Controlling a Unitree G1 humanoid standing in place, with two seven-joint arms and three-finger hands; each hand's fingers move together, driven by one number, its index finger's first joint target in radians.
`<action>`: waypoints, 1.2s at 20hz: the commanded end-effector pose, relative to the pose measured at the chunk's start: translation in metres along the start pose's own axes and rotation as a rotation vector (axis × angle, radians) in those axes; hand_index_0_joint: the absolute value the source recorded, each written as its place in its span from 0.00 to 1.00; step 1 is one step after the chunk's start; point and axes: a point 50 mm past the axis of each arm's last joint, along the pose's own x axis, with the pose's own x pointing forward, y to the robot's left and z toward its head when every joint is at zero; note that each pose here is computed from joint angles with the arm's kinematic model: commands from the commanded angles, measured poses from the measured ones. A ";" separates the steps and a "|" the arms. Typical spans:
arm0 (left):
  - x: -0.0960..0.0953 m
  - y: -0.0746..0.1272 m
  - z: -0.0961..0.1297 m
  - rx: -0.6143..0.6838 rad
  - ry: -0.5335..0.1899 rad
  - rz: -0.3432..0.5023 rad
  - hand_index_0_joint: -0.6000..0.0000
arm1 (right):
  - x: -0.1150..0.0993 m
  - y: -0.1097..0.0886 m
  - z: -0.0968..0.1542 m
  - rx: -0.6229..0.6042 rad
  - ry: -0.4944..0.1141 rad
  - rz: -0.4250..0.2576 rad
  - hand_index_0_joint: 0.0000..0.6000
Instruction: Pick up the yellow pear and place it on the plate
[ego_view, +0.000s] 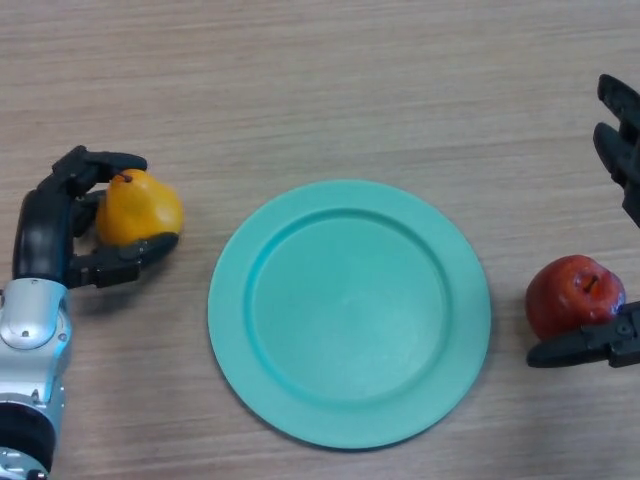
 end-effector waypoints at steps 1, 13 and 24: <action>0.009 0.023 0.033 0.077 -0.140 0.079 0.83 | -0.004 -0.012 0.029 -0.045 -0.195 -0.060 0.00; -0.022 0.049 0.078 0.085 -0.149 0.186 1.00 | 0.000 -0.009 0.032 -0.044 -0.206 -0.035 0.00; -0.072 0.059 0.132 0.051 -0.372 0.198 1.00 | 0.006 -0.012 0.031 -0.063 -0.239 -0.017 0.00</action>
